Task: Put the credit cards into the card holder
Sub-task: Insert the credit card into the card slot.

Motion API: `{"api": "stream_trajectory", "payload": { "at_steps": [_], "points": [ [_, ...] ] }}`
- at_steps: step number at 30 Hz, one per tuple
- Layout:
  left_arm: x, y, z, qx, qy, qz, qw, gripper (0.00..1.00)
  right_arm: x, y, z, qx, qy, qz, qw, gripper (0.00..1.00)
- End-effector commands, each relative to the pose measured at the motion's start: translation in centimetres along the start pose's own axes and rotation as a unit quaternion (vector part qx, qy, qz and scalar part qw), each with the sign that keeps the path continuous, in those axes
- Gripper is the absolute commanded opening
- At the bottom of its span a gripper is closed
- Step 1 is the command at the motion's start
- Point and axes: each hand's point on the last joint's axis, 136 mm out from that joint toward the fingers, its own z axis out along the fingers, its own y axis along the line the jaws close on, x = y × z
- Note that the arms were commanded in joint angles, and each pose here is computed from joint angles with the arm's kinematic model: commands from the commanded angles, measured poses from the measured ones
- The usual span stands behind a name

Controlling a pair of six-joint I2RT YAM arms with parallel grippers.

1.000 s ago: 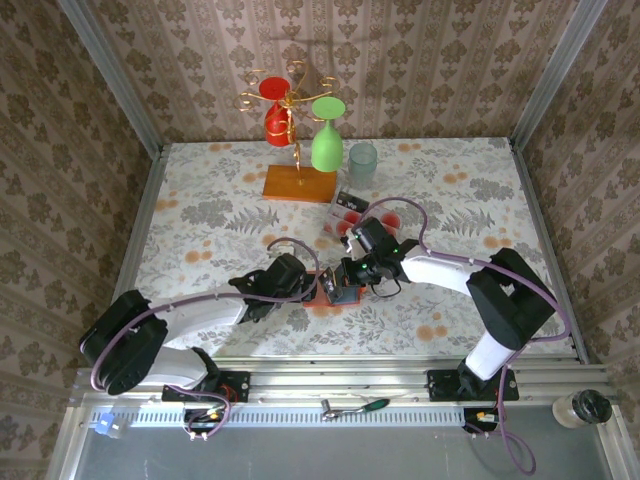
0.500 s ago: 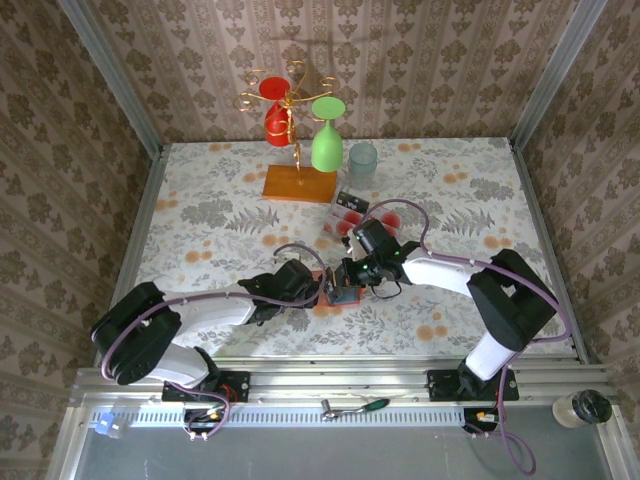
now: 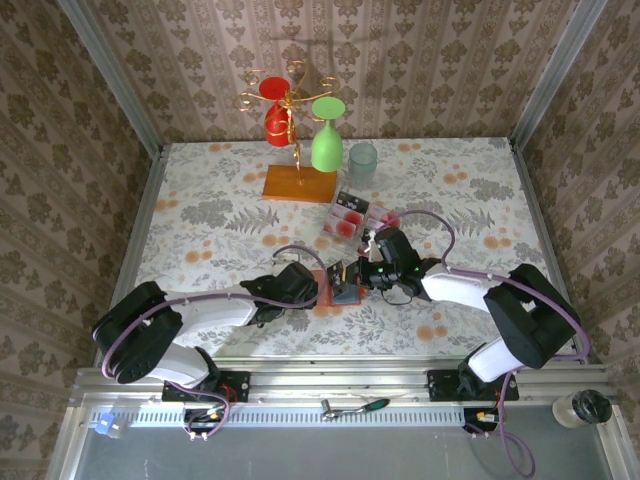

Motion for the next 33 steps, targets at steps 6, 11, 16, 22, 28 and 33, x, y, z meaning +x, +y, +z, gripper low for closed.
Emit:
{"api": "stream_trajectory", "payload": {
  "at_steps": [6, 11, 16, 22, 28, 33],
  "points": [
    [0.8, 0.9, 0.1, -0.024, 0.006, 0.002, 1.0, 1.0, -2.8, 1.2, -1.2, -0.047, -0.105, 0.019, 0.993, 0.0],
    [0.9, 0.9, 0.1, -0.025, 0.008, 0.002, 1.0, 1.0, -2.8, 0.8, -1.0, -0.052, -0.114, 0.024, 0.992, 0.0],
    [1.0, 1.0, 0.2, -0.029, 0.009, 0.003, 1.0, 1.0, -2.6, 0.6, -0.3, -0.063, -0.116, 0.027, 0.991, 0.0],
    [0.9, 1.0, 0.1, -0.03, 0.008, 0.003, 1.0, 1.0, -2.2, 0.1, 0.4, -0.062, -0.116, 0.027, 0.991, 0.0],
    [1.0, 1.0, 0.1, -0.031, 0.009, 0.003, 0.999, 1.0, -1.7, -0.6, 1.1, -0.056, -0.111, 0.028, 0.992, 0.0],
    [1.2, 1.1, 0.2, -0.033, 0.011, 0.004, 0.999, 1.0, -1.2, -1.2, 1.7, -0.055, -0.105, 0.032, 0.992, 0.0]
  ]
}}
